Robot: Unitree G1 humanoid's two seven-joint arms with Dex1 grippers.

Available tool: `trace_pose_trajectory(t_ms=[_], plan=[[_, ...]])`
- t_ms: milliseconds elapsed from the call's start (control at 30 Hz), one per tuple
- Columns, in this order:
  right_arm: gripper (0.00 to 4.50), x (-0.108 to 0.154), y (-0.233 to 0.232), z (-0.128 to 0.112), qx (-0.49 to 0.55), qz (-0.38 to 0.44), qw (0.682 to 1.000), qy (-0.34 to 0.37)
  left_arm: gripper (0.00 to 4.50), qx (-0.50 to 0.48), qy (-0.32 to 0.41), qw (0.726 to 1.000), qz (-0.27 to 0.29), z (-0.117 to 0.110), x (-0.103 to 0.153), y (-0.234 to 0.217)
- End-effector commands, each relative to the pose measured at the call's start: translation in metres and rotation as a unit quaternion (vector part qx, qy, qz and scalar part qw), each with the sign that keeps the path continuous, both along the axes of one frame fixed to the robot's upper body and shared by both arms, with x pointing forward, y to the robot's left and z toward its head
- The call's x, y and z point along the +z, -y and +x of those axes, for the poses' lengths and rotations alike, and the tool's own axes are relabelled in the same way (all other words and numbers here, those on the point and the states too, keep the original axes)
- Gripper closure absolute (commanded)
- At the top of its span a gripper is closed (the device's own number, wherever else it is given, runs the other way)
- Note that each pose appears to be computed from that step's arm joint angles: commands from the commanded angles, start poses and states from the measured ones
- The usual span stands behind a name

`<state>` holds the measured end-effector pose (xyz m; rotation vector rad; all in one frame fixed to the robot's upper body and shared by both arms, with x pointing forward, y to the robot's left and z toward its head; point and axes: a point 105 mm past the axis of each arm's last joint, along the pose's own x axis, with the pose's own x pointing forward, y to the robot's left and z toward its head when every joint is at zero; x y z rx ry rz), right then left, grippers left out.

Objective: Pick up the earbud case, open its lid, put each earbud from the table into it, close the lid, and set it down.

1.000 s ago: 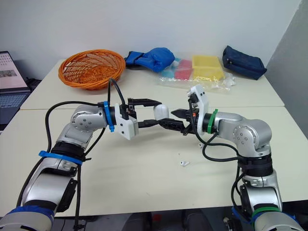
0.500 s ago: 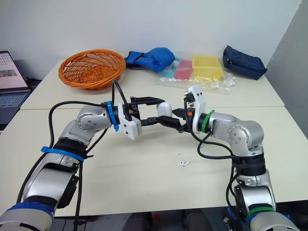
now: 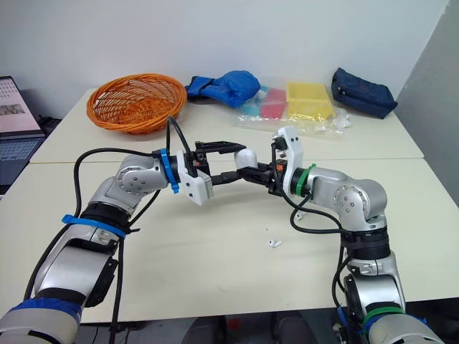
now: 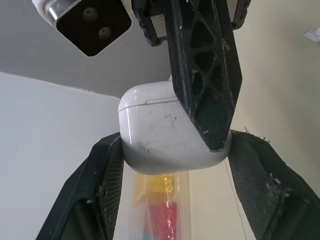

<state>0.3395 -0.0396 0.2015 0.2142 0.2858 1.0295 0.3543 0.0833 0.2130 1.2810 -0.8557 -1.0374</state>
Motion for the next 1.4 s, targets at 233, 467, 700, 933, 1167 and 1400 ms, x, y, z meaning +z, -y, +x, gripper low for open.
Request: trace_pose_trajectory(t_ms=[233, 467, 700, 933, 1167, 1400], plan=[[3.66, 0.016, 0.007, 0.005, -0.017, 0.037, 0.999, 0.02, 1.03, -0.023, 0.013, 0.999, -0.022, -0.008, 0.018, 0.0], [3.66, 0.019, 0.008, 0.008, -0.021, 0.059, 0.998, 0.015, 0.0, -0.038, -0.008, 0.999, -0.021, -0.017, 0.022, -0.009], [3.66, 0.006, 0.029, 0.017, -0.039, -0.061, 0.991, 0.113, 0.0, -0.018, -0.232, 0.97, -0.072, -0.017, 0.032, -0.04], [3.66, -0.02, 0.03, 0.015, 0.016, -0.219, 0.951, 0.216, 0.0, 0.052, -0.421, 0.906, 0.002, -0.012, 0.051, -0.034], [3.66, -0.01, 0.007, 0.011, 0.05, -0.233, 0.938, 0.254, 0.0, 0.048, -0.414, 0.903, 0.109, -0.024, 0.039, -0.016], [3.66, -0.001, -0.007, 0.003, 0.068, -0.237, 0.928, 0.279, 0.0, 0.063, -0.396, 0.905, 0.138, -0.013, 0.024, -0.013]])
